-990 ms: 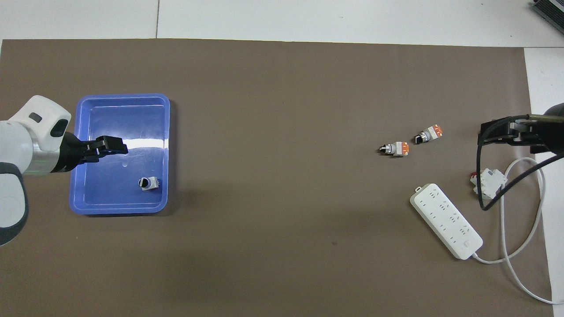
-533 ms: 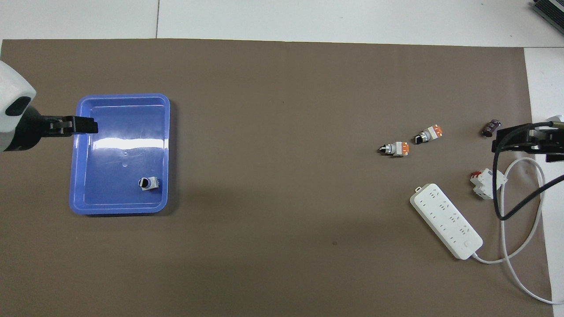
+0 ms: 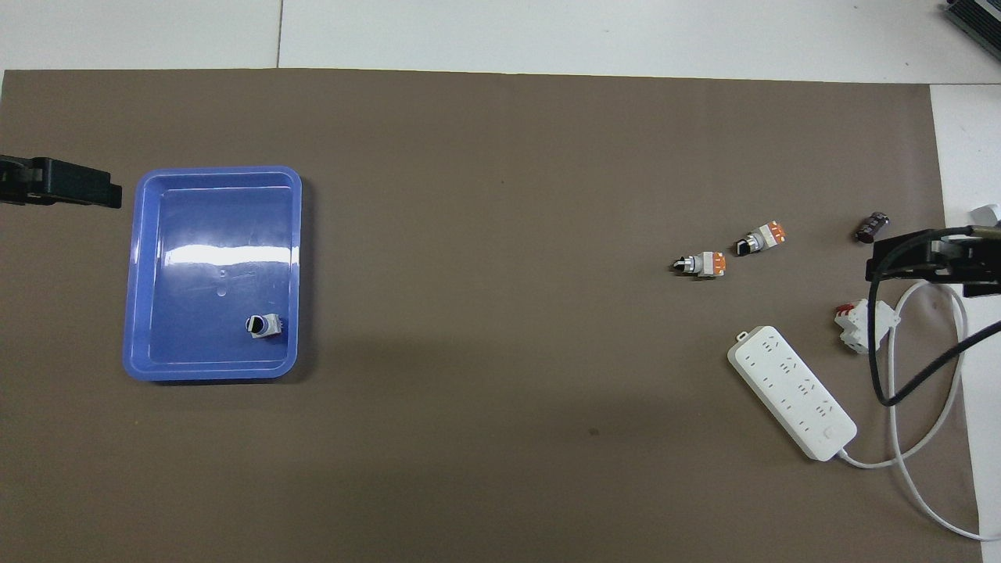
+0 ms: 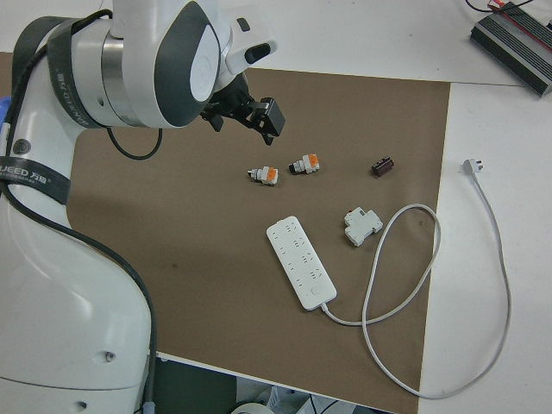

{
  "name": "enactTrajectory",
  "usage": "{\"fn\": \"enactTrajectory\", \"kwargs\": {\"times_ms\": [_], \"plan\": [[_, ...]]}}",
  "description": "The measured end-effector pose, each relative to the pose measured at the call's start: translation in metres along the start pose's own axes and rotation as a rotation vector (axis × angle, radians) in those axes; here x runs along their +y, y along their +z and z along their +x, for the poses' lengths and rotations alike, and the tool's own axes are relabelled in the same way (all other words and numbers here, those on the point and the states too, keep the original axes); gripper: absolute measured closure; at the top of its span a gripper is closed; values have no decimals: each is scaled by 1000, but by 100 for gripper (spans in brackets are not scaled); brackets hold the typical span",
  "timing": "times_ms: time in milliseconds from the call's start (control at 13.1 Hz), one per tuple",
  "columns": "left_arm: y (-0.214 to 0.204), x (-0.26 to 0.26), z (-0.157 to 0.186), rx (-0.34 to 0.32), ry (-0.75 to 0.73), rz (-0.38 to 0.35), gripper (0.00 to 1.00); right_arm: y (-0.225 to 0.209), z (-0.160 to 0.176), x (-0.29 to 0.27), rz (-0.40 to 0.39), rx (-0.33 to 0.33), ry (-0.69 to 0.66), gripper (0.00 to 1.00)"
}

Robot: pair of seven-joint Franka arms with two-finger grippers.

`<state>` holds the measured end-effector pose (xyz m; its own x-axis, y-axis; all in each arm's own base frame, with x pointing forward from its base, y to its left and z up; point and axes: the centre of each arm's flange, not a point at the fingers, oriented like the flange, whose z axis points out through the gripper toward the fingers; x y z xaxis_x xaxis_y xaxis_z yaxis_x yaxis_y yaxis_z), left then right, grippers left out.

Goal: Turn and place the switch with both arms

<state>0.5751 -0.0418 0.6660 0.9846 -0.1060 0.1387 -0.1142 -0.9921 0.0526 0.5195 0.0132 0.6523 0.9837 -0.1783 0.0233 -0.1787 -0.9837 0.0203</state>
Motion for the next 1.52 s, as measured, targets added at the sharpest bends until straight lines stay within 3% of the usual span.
{"fn": "enactTrajectory", "kwargs": {"times_ms": [305, 686, 1524], "plan": [[0, 0, 1, -41, 54, -5, 0, -2, -2, -2, -1, 3, -5, 0], [13, 1, -23, -151, 62, -6, 0, -1, 0, 6, -1, -2, 9, 0], [8, -9, -37, -188, 54, 15, 0, -1, -1, 2, 0, 0, 1, 0]]}}
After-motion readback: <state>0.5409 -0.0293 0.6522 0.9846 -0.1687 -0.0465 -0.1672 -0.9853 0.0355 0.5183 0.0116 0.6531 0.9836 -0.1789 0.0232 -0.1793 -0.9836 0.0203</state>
